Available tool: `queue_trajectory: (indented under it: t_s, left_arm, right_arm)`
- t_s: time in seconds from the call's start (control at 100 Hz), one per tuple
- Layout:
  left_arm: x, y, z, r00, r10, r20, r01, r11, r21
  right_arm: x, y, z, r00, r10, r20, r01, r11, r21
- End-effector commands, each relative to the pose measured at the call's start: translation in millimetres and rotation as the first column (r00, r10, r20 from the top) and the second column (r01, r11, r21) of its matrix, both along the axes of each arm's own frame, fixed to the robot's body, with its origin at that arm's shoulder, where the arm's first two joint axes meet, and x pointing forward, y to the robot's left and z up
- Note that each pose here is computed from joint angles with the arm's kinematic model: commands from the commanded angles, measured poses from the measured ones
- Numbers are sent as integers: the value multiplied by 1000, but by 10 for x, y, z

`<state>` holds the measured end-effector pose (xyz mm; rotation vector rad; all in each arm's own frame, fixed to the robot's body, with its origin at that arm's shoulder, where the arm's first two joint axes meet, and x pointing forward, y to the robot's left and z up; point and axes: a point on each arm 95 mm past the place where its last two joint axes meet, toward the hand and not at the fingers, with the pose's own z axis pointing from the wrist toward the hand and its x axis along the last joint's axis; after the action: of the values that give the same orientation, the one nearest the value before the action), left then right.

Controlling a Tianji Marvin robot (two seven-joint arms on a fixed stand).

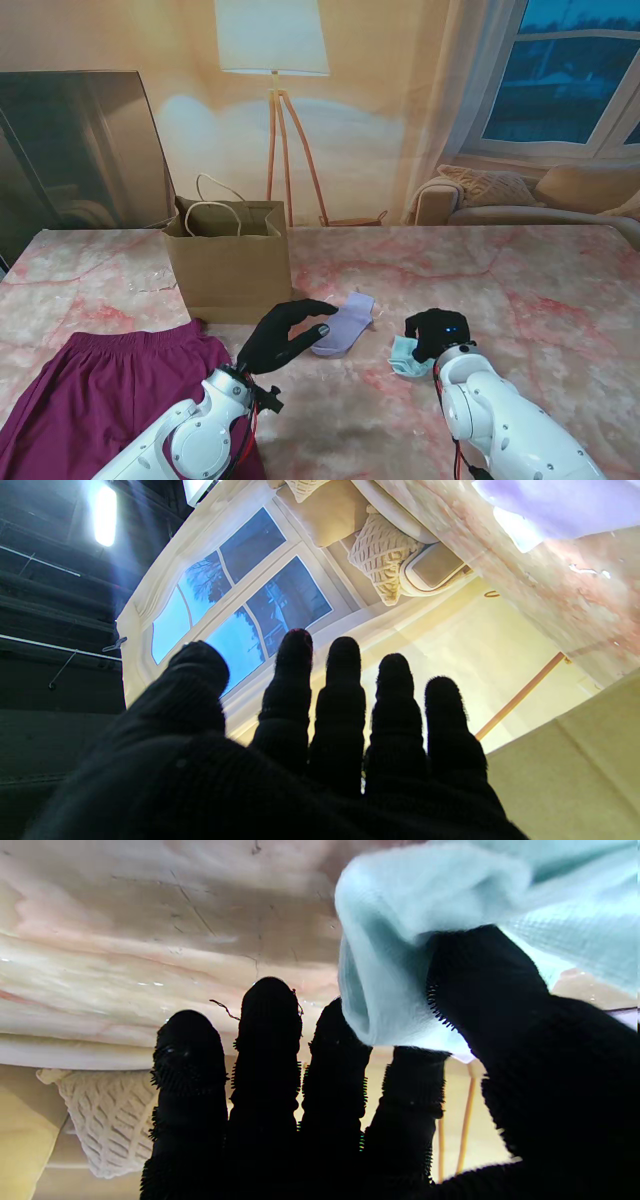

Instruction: Fold the socks and the shorts into the kraft paper bag

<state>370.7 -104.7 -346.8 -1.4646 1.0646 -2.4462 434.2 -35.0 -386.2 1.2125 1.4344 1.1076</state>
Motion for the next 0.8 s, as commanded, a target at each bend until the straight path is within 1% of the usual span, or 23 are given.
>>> queue_trajectory:
  t_s: [0.0,0.13,0.3,0.49,0.62,0.72,0.79]
  left_arm:
    - [1,-7,7,1000,-3,-6,3,1000,-2]
    - [27,-25,8,1000,-7,-13,7,1000,5]
    - [83,-65,13,1000,-19,-25,20,999,28]
    - [181,-158,-3,998,-38,-41,40,998,56]
    - [259,-253,-25,998,-54,-44,57,996,75]
    - [316,-332,-45,997,-62,-44,66,995,79]
    - [352,-382,-54,996,-76,-50,80,993,86]
  right_arm:
    - [-79,20,-91,1000,14,-18,-15,1000,-6]
    - [-114,0,-10,999,14,34,-15,1000,26]
    - [-184,0,189,991,-8,133,-9,992,128]
    - [-320,30,440,971,-20,240,-34,975,219]
    - [-428,51,593,950,-35,310,-50,963,264]
    - [-514,74,678,936,-54,348,-60,949,309]
    - [-567,92,723,929,-60,364,-69,941,332]
